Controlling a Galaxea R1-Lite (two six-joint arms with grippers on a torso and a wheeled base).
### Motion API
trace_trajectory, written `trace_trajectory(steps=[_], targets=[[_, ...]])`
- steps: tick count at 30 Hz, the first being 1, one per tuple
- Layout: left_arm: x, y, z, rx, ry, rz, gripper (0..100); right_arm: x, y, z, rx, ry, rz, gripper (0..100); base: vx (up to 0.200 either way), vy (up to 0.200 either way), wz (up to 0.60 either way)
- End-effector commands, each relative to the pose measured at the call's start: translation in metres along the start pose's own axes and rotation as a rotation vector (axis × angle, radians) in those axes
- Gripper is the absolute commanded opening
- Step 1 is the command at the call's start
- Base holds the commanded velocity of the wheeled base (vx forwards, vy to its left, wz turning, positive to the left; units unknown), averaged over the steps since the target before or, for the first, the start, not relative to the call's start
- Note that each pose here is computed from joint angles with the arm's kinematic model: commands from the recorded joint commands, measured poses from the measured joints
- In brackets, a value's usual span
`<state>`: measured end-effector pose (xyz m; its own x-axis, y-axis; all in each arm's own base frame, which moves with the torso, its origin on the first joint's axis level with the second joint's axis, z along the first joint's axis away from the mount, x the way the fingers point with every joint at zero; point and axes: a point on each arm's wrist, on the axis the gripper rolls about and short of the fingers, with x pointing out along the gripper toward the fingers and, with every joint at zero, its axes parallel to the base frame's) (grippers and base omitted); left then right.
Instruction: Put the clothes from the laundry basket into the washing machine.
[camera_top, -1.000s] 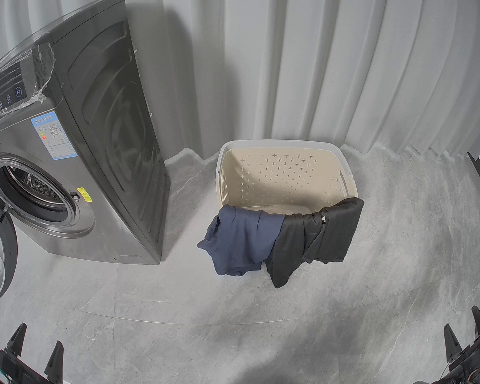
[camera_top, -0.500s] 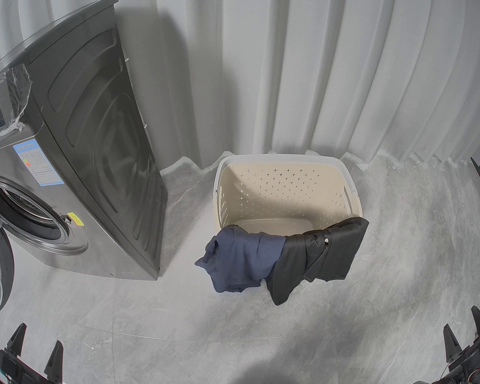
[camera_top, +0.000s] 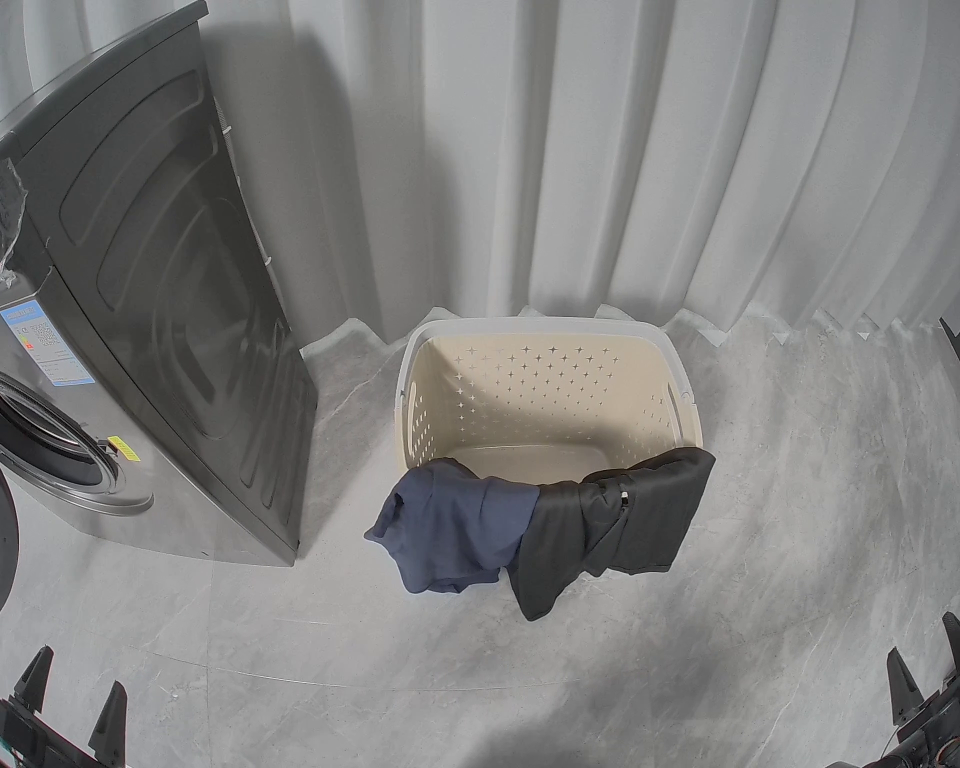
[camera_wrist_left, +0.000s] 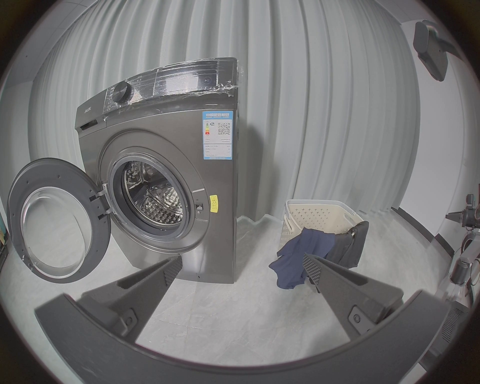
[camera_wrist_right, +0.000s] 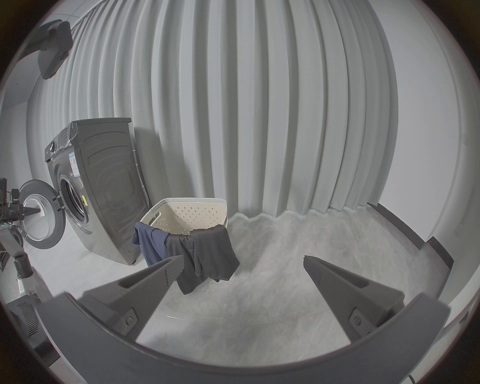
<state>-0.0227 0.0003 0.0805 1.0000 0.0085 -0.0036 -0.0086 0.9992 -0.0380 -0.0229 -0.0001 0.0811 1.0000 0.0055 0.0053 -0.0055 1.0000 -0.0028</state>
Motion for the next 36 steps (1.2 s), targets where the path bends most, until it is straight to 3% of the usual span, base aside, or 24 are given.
trace_trajectory(steps=[1, 14, 20, 34, 36], targets=[[0.000, 0.000, -0.004, 0.000, 0.001, 0.001, 100, 0.001, 0.000, -0.005, 0.000, 0.008, 0.001, 100, 0.000, 0.000, 0.00], [0.000, 0.000, -0.004, 0.001, 0.001, 0.001, 100, 0.001, 0.000, -0.005, 0.000, 0.008, 0.001, 100, 0.000, 0.000, 0.00], [0.000, 0.000, -0.004, 0.000, -0.001, 0.001, 100, 0.001, 0.000, -0.005, 0.000, 0.008, 0.002, 100, 0.200, 0.000, 0.00], [0.000, 0.000, -0.004, -0.003, 0.001, 0.001, 100, 0.000, 0.000, -0.005, 0.003, 0.001, 0.002, 100, 0.000, 0.000, 0.00], [0.000, 0.000, -0.004, -0.003, 0.001, 0.001, 100, -0.006, 0.000, 0.021, 0.012, -0.085, 0.002, 100, 0.000, 0.000, 0.00]])
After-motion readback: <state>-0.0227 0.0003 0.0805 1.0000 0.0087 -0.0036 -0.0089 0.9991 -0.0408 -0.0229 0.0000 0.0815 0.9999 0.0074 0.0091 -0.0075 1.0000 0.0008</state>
